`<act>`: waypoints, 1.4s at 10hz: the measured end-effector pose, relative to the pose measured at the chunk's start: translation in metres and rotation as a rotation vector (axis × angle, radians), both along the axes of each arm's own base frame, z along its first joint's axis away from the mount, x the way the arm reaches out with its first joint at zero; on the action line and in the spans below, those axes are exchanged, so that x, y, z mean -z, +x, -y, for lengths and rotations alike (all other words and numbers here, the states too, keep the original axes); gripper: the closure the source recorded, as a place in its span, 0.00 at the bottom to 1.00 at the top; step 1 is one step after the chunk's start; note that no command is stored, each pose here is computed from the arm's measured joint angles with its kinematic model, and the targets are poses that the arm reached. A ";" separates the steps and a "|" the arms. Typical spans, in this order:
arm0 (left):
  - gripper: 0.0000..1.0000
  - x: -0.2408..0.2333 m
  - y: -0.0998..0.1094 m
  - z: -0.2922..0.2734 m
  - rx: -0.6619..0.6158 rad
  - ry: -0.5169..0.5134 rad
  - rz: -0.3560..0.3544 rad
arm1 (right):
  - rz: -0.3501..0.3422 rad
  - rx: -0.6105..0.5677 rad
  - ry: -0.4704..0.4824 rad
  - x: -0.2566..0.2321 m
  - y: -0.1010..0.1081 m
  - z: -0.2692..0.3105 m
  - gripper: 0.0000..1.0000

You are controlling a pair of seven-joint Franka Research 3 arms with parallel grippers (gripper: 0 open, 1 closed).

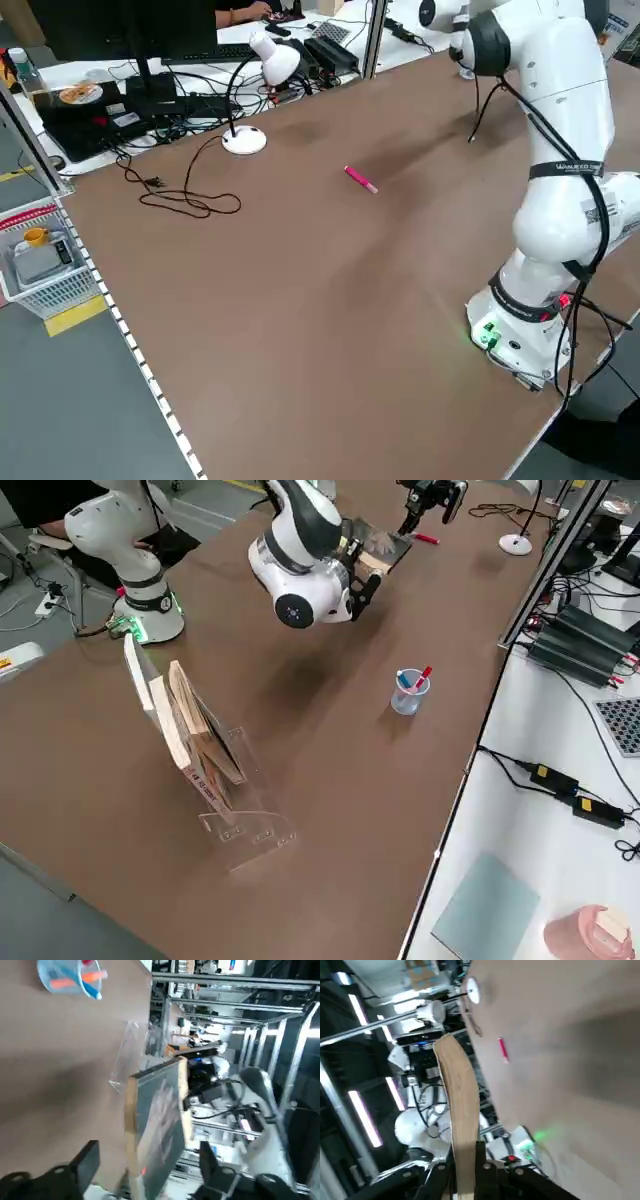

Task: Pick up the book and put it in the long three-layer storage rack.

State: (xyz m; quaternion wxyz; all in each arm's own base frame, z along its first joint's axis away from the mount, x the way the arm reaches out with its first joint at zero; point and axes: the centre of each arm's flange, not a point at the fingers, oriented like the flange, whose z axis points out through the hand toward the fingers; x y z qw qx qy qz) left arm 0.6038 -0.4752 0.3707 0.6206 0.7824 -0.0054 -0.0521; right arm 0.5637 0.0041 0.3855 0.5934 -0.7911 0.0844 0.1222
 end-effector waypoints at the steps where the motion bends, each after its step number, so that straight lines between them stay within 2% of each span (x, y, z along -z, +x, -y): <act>1: 0.00 -0.005 0.008 -0.010 -0.001 0.041 0.042 | 0.015 -0.007 -0.045 -0.011 0.005 0.011 0.85; 4: 0.00 -0.027 0.034 -0.053 -0.016 0.176 0.104 | 0.044 0.002 -0.149 -0.038 0.015 0.047 0.85; 7: 0.00 -0.053 0.032 -0.064 -0.004 0.342 0.147 | 0.022 0.041 -0.248 -0.057 0.018 0.086 0.85; 10: 0.00 -0.068 0.017 -0.060 0.036 0.509 0.223 | -0.051 0.115 -0.327 -0.079 0.020 0.118 0.85; 14: 0.00 -0.075 0.027 -0.100 0.103 0.697 0.318 | -0.190 0.198 -0.439 -0.091 0.016 0.147 0.85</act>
